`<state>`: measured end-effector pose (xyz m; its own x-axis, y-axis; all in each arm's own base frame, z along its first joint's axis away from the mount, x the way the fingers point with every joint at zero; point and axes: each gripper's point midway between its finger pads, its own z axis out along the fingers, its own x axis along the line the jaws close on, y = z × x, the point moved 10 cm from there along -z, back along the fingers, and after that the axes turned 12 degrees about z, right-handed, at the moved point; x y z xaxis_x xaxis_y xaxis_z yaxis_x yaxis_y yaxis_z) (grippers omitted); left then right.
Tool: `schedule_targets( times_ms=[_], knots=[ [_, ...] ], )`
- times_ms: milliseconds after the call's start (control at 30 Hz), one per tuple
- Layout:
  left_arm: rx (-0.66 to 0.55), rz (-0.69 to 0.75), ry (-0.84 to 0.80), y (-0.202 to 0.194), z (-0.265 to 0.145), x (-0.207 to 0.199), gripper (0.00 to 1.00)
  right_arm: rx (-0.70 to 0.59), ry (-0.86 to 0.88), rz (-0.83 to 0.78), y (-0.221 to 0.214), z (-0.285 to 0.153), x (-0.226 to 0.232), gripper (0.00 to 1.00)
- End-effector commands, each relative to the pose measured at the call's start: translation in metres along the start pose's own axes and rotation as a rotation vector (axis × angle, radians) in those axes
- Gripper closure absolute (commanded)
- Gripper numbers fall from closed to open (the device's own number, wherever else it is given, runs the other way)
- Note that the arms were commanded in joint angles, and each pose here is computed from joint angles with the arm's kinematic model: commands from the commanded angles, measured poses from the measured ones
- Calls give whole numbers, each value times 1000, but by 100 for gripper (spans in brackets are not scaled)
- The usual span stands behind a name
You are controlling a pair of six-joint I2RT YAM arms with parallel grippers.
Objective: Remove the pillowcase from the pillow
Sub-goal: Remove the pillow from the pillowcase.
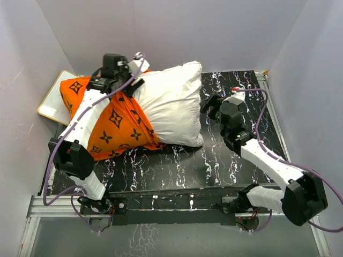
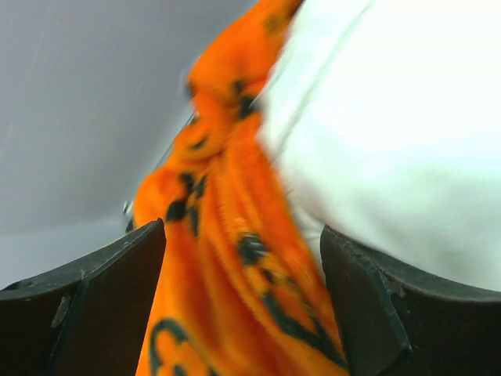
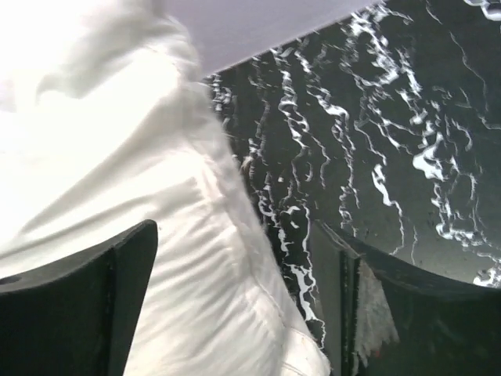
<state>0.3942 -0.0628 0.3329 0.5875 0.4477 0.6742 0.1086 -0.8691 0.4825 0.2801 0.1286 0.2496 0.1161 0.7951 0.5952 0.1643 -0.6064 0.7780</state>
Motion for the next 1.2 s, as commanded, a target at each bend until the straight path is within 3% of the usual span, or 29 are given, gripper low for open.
schedule_targets(
  times_ms=[0,67,300,567,700,933,1000,1100,1167],
  knots=[
    [-110,-4,-157,59,-22,-36,21,-32,314,41,40,-35,37,8],
    [-100,-32,-188,64,-10,-42,22,11,404,26,37,-51,35,2],
    [-78,-34,-260,76,28,-65,24,298,446,-24,-33,-70,-19,2],
    [-28,-42,-399,84,48,-97,26,527,523,-108,-96,-50,-43,2],
    [-11,-79,-480,78,52,-117,28,522,534,-140,-106,-33,-38,2],
    [-33,-112,-631,82,51,-142,31,325,563,-232,-89,-10,-19,4],
    [-44,-113,-658,88,51,-147,32,300,594,-264,-83,-7,-12,20],
    [-70,-105,-687,102,50,-150,34,274,658,-263,-74,-12,-4,56],
    [-92,-97,-706,112,49,-154,35,242,682,-243,-67,-25,-5,85]
  ],
)
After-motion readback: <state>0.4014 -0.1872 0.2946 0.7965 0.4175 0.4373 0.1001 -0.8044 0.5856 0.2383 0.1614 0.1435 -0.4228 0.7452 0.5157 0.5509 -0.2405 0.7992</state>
